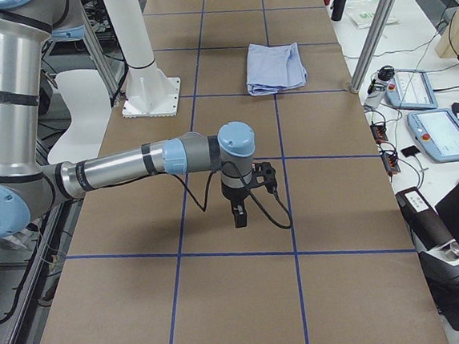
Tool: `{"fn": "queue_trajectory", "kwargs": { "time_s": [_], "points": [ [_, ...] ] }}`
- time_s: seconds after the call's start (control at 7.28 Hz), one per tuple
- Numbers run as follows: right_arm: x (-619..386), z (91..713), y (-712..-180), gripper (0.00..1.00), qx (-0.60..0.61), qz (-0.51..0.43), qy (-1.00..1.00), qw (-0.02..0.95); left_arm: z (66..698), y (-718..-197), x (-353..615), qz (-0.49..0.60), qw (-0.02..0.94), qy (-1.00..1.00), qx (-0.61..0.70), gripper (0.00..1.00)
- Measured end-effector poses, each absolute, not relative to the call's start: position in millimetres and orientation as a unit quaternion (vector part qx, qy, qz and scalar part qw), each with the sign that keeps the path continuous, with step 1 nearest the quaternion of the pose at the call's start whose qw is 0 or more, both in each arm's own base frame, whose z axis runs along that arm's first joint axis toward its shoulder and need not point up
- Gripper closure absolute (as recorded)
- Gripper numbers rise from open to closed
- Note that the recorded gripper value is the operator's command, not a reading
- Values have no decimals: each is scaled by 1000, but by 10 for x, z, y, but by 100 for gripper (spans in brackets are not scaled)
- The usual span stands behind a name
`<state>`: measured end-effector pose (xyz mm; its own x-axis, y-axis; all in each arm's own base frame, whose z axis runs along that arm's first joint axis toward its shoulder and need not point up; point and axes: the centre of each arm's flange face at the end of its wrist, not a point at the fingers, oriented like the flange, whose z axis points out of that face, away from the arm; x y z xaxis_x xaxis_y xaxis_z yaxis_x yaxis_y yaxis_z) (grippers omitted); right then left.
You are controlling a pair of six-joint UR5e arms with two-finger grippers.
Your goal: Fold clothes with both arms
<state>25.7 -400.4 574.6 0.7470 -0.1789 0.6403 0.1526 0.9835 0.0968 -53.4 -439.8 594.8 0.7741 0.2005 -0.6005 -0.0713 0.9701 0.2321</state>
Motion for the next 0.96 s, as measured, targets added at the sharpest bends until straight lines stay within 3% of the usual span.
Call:
{"fn": "queue_trajectory", "kwargs": {
  "time_s": [0.96],
  "points": [
    [268,5969,-3920,0,2,-80,-344,936,6086,-4128,-510,66,932,349,76,0]
  ]
}}
